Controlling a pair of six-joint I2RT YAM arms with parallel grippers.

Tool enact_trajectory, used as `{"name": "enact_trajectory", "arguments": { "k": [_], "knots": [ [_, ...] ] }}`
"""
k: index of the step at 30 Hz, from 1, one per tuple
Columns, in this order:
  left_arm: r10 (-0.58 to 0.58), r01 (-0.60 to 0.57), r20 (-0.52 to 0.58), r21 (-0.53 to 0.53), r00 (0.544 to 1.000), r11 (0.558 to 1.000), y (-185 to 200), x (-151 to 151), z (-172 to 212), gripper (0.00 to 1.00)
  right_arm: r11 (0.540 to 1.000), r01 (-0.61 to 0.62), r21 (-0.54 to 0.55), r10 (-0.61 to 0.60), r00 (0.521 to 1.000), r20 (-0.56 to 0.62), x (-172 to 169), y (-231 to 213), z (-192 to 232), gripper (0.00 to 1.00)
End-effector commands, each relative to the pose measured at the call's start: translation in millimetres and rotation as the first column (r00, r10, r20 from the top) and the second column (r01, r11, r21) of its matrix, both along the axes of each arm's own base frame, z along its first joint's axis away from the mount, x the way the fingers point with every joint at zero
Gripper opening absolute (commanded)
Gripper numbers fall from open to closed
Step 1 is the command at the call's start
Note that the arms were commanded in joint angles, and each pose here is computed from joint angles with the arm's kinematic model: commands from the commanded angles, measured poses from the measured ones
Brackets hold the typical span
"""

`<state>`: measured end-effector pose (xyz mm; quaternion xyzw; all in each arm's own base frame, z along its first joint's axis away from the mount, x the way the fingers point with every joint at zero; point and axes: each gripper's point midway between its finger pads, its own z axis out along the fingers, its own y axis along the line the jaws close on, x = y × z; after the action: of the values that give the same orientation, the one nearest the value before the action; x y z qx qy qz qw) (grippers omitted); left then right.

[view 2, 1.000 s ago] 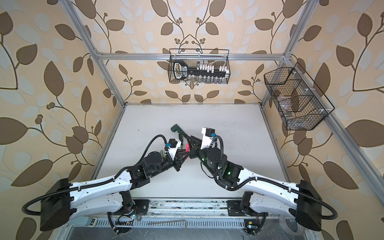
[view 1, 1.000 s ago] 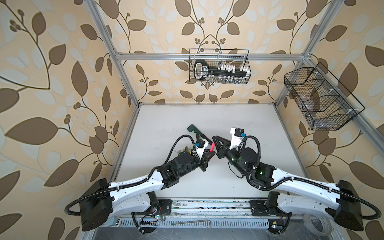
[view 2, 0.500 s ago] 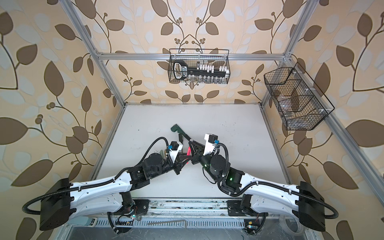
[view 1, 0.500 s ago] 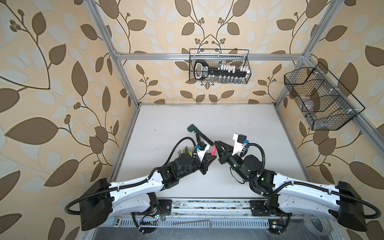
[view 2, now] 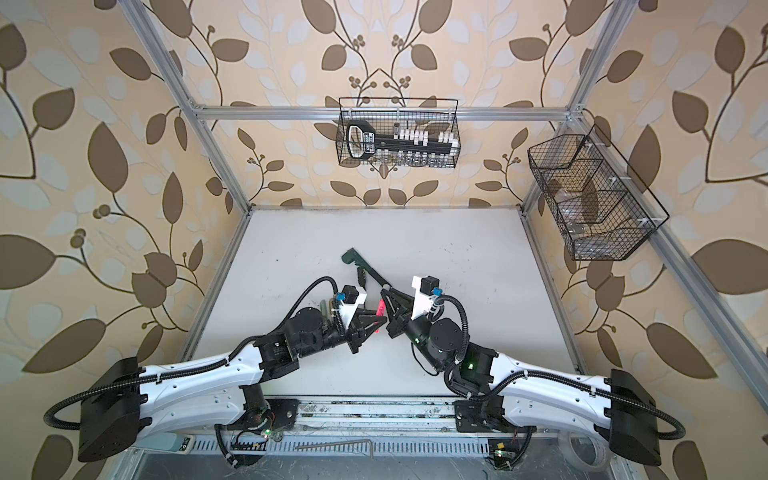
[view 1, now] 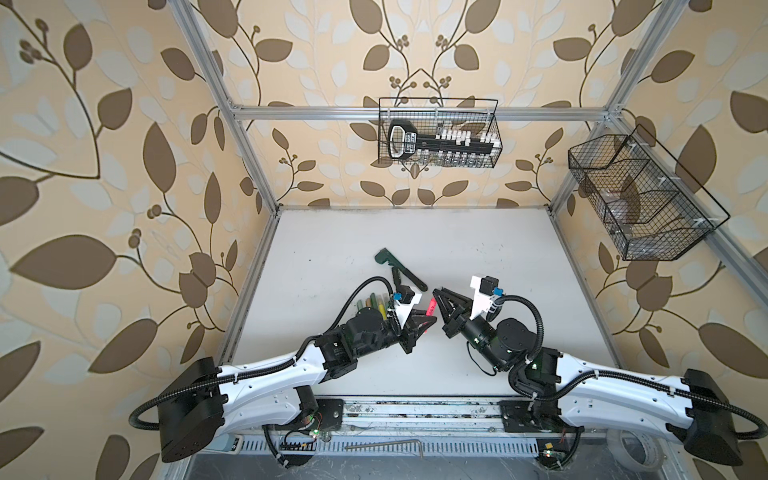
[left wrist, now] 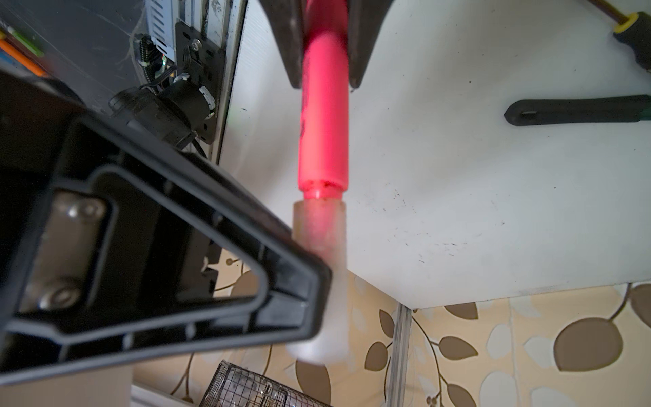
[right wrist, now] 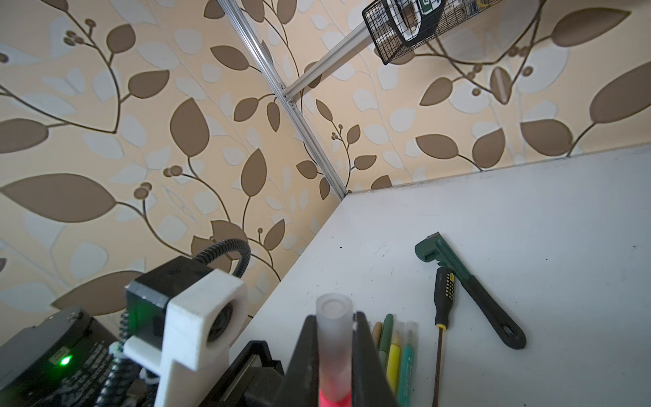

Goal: Insert the pens into the pen caps
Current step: 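Open the right gripper and draw it back from the capped highlighter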

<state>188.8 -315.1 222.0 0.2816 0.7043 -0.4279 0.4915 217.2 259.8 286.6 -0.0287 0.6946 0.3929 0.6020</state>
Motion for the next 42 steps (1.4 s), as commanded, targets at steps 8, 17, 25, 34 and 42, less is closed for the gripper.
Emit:
{"name": "enact_trajectory", "arguments": {
  "k": [8, 17, 25, 34, 42],
  "knots": [
    [0.087, -0.08, 0.072, -0.105, 0.994, 0.991, 7.8, 18.1, 37.6, 0.0, 0.986, -0.145, -0.088, 0.14, 0.988, -0.066, -19.4, 24.1, -43.4, 0.0],
    [0.079, -0.071, 0.085, -0.09, 0.993, 0.993, 6.3, 17.4, 35.8, 0.0, 0.993, -0.105, -0.053, 0.102, 0.993, -0.054, -23.8, 4.8, -30.5, 0.36],
    [0.044, -0.038, 0.105, -0.054, 0.993, 0.998, 0.2, 14.3, 32.1, 0.0, 0.998, -0.052, -0.038, 0.052, 0.999, -0.002, -22.8, -12.3, 21.9, 0.55],
    [0.006, -0.003, 0.126, -0.019, 0.992, 1.0, -8.0, 7.3, 29.1, 0.0, 0.994, 0.094, -0.049, -0.099, 0.988, -0.119, 10.7, -18.4, 37.3, 0.58],
    [0.0, 0.002, 0.132, -0.017, 0.991, 1.0, -8.7, 5.1, 30.6, 0.0, 0.994, 0.072, -0.08, -0.085, 0.983, -0.164, 23.1, -1.7, 31.7, 0.56]
  ]
}}
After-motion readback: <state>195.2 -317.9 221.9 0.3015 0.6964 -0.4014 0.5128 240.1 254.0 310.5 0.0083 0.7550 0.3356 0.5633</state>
